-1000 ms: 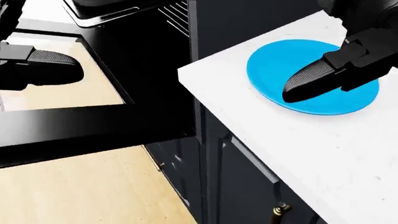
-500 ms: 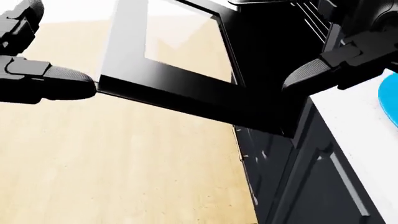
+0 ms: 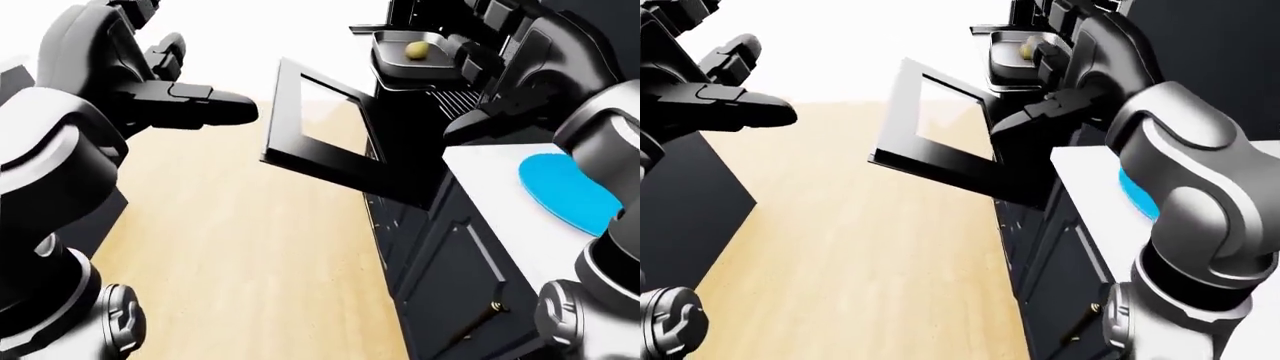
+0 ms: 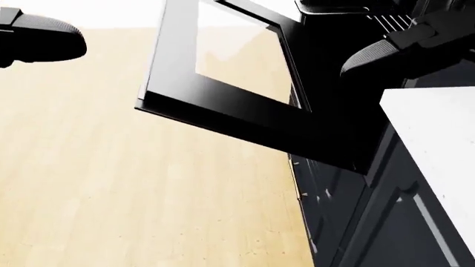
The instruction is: Pick the potato from the top rack in the oven and place it on the plate on the counter.
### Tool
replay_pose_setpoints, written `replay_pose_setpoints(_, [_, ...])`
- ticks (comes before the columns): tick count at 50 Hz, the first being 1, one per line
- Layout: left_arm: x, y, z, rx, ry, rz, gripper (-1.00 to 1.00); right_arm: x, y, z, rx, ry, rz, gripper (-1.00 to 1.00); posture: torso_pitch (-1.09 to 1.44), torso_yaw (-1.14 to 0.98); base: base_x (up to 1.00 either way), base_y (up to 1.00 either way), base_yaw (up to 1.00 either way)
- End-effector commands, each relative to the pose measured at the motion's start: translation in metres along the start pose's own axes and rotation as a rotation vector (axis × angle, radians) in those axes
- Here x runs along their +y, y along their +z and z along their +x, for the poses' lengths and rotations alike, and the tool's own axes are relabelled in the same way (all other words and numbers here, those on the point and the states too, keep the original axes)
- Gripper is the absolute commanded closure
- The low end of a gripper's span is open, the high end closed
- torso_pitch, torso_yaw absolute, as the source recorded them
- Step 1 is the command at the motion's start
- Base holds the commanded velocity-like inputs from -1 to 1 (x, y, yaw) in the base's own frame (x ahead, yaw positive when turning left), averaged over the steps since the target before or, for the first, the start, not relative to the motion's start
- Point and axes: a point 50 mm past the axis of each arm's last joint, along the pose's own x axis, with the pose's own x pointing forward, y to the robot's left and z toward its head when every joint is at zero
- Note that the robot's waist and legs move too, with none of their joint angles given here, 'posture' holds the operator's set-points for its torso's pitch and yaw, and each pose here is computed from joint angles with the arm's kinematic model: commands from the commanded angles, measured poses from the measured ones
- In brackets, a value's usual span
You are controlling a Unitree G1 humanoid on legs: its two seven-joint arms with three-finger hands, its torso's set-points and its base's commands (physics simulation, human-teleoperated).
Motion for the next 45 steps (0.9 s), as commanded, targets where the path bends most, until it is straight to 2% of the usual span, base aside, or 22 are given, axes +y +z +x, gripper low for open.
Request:
replay_pose_setpoints(1, [-0.004, 0.011, -0.002, -0.057, -0.016, -0.008, -1.0, -0.007, 0.011, -0.006, -0.063, -0.042, -0.011, -1.0, 0.0, 0.0, 0.47, 0.0, 0.0])
replay_pose_setpoints(20, [0.001, 0.016, -0.002, -0.064, -0.007, -0.008, -1.0, -0.01, 0.024, -0.003, -0.078, -0.05, -0.043, -1.0, 0.0, 0.0, 0.47, 0.0, 0.0])
replay_pose_setpoints(21, [0.001, 0.017, -0.002, -0.065, -0.007, -0.007, -1.0, -0.011, 0.024, -0.003, -0.07, -0.058, -0.065, -1.0, 0.0, 0.0, 0.48, 0.0, 0.0])
replay_pose_setpoints(27, [0.001, 0.023, -0.004, -0.073, -0.007, -0.004, -1.0, -0.016, 0.035, -0.004, -0.101, -0.081, -0.053, -1.0, 0.0, 0.0, 0.15, 0.0, 0.0])
replay_pose_setpoints(45, [0.0, 0.023, -0.005, -0.072, -0.008, 0.003, -1.0, -0.021, 0.038, -0.003, -0.098, -0.103, -0.047, -1.0, 0.0, 0.0, 0.16, -0.01, 0.0])
